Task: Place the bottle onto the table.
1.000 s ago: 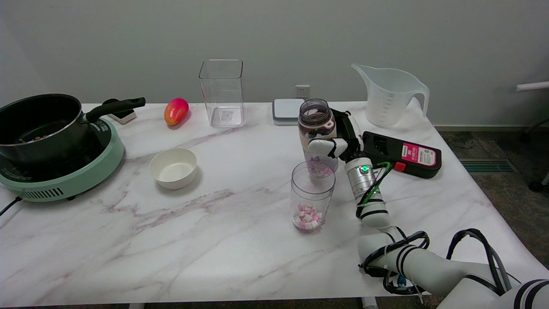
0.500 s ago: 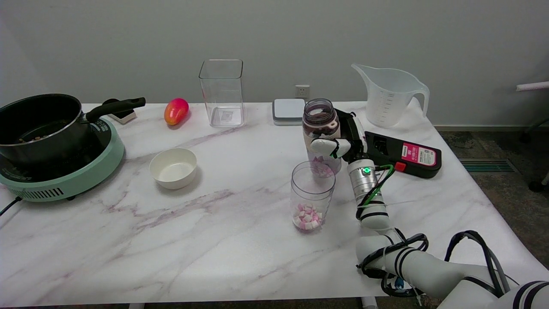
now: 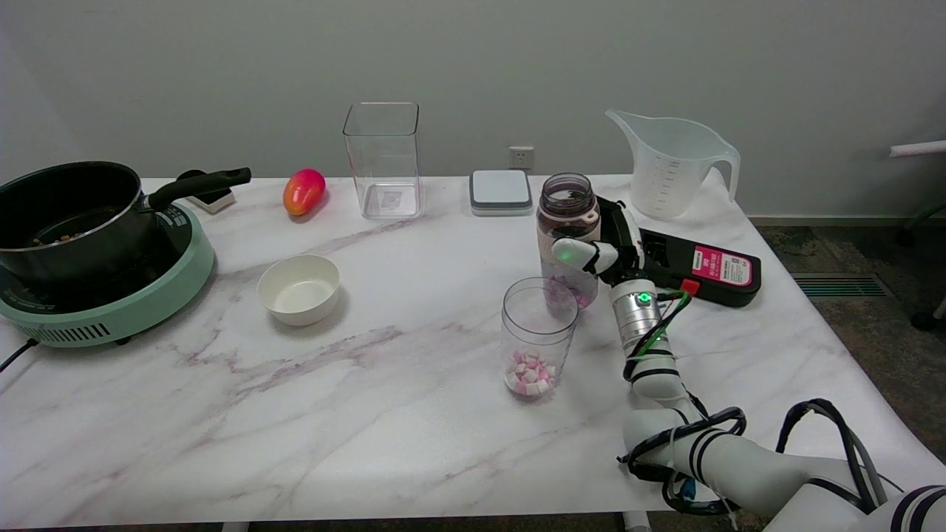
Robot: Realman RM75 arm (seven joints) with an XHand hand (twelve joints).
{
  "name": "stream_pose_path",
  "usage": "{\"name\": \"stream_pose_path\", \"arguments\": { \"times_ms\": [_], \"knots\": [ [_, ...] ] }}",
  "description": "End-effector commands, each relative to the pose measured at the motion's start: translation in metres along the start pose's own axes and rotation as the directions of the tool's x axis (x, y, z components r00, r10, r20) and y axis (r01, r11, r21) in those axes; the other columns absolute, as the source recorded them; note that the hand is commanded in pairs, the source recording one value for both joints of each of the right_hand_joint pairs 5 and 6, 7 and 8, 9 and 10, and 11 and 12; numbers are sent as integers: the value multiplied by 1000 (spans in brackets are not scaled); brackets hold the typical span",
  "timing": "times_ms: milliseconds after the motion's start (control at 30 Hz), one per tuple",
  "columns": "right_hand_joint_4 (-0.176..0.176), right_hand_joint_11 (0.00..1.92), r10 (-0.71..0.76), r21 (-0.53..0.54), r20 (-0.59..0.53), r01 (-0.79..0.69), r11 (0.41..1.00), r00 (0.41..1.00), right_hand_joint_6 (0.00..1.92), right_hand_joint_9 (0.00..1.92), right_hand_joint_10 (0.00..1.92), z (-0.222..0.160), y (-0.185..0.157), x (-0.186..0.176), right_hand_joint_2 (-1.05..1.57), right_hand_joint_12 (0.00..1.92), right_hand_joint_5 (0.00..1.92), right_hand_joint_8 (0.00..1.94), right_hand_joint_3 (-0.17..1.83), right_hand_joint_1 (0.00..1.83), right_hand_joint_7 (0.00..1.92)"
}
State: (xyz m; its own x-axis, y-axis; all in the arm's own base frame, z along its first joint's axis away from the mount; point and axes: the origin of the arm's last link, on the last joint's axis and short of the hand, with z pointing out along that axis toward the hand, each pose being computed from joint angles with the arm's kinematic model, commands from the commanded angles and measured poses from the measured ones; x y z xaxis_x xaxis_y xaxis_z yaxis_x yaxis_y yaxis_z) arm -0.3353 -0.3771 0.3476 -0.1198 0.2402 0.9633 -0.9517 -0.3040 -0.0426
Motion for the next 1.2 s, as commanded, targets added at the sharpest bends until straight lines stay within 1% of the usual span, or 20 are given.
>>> {"name": "stream_pose_path", "arguments": {
  "times_ms": [33, 333, 533, 800, 1067, 1200],
  "knots": [
    [0, 1468, 29, -22, -29, -30, 999, 999, 1920, 1649, 1649, -5, 4, 17, 1467, 1468, 1920, 1920, 415, 1132, 1920],
    [0, 1441, 33, -28, -26, -34, 999, 999, 1920, 1627, 1627, -7, 5, 18, 1380, 1441, 1920, 1920, 459, 1150, 1920],
    [0, 1411, 32, -32, -25, -33, 999, 999, 1920, 1603, 1603, -8, 5, 19, 1286, 1411, 1920, 1904, 531, 1172, 1904],
    [0, 1376, 34, -33, -24, -35, 999, 999, 1752, 1569, 1569, -9, 6, 18, 1055, 1376, 1752, 1865, 653, 1210, 1865],
    [0, 1338, 33, -32, -24, -33, 999, 999, 1535, 1536, 1536, -11, 6, 19, 774, 1338, 1535, 1808, 860, 1229, 1808],
    [0, 1322, 32, -33, -24, -33, 999, 999, 1474, 1524, 1524, -12, 6, 19, 710, 1322, 1474, 1785, 906, 1232, 1785]
  ]
}}
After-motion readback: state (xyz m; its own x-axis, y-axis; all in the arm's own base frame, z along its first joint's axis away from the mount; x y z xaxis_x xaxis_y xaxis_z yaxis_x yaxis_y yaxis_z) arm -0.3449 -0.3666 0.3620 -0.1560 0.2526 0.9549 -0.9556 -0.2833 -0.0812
